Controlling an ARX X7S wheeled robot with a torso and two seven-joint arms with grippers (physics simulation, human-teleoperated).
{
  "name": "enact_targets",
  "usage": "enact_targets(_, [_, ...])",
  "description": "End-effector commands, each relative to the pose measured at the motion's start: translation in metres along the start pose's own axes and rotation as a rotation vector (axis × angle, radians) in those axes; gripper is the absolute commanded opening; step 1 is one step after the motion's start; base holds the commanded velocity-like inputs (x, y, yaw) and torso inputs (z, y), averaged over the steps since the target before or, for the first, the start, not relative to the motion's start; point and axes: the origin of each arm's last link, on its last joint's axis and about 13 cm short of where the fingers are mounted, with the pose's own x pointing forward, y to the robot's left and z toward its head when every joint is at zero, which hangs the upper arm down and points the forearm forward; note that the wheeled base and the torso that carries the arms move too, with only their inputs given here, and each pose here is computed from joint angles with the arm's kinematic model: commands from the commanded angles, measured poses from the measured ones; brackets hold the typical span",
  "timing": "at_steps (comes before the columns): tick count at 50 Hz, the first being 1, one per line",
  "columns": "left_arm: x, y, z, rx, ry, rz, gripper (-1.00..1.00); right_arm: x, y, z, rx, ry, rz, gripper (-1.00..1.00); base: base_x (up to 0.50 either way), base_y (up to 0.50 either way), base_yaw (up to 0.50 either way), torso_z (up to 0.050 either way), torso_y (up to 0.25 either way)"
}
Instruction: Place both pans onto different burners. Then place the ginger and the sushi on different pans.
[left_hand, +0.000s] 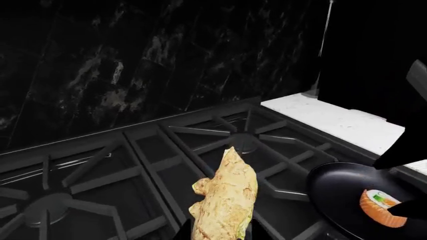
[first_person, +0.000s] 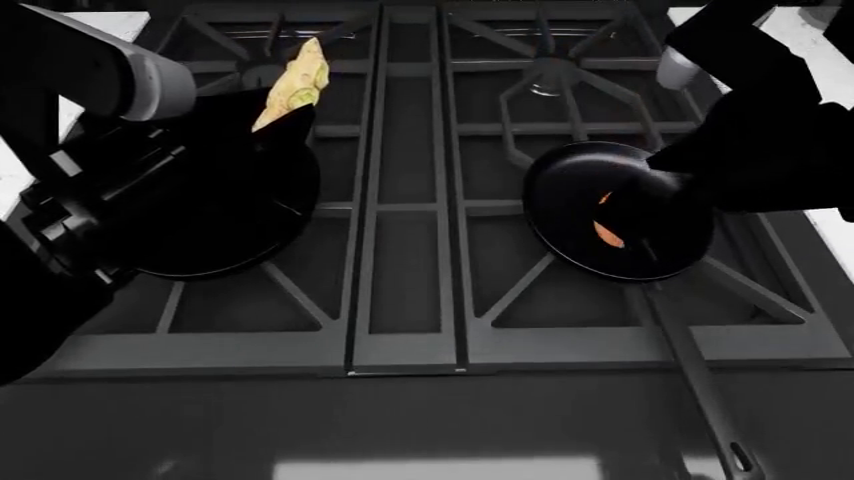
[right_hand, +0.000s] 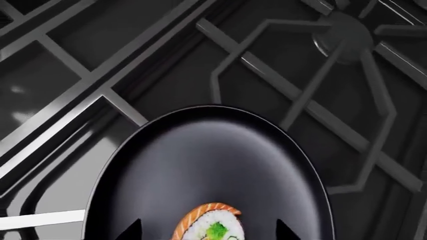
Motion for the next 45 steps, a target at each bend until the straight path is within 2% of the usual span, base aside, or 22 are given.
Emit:
enact_targets(1, [-0.002,0.000,0.002,-0.005,-0.006,0.003,-1.00,-0.013,0.003,0.005,-0.016,-0.038,-0.018,1.00,0.00,0.00,0.00,0.000,0.000])
enact_targets(11, [-0.001,0.000,0.002,-0.005,-0.023,0.025,-1.00,-0.031,0.011,0.007,-0.050,-0.096,-0.041,1.00,0.00,0.00,0.00,0.000,0.000])
enact_targets(15, [-0.001,-0.001,0.001,-0.006,-0.019,0.023,-1.00,-0.039,0.020,0.002,-0.080,-0.131,-0.047,1.00,0.00,0.00,0.00,0.000,0.000])
enact_targets(20, [-0.002,-0.004,-0.001,0.020,-0.009,0.022,-1.00,-0.051,0.036,-0.011,-0.104,-0.208,-0.115,1.00,0.00,0.00,0.00,0.000,0.000])
enact_targets(23, [-0.001,-0.004,-0.004,0.044,0.009,0.030,-1.00,-0.058,0.047,-0.017,-0.115,-0.270,-0.204,1.00,0.00,0.00,0.00,0.000,0.000])
enact_targets(27, [-0.003,-0.004,-0.005,0.057,0.014,0.024,-1.00,-0.064,0.063,-0.022,-0.045,-0.435,-0.265,1.00,0.00,0.00,0.00,0.000,0.000])
enact_targets(33, [0.000,-0.001,-0.012,0.061,0.042,0.023,-1.00,-0.060,0.075,-0.031,0.001,-0.516,-0.356,1.00,0.00,0.00,0.00,0.000,0.000])
enact_targets(35, [0.001,-0.001,-0.015,0.065,0.055,0.019,-1.00,-0.058,0.078,-0.032,0.018,-0.550,-0.317,1.00,0.00,0.00,0.00,0.000,0.000])
enact_targets(45, [-0.004,0.002,-0.012,0.091,0.089,0.042,-1.00,-0.043,0.079,-0.036,0.024,-0.582,-0.276,1.00,0.00,0.00,0.00,0.000,0.000])
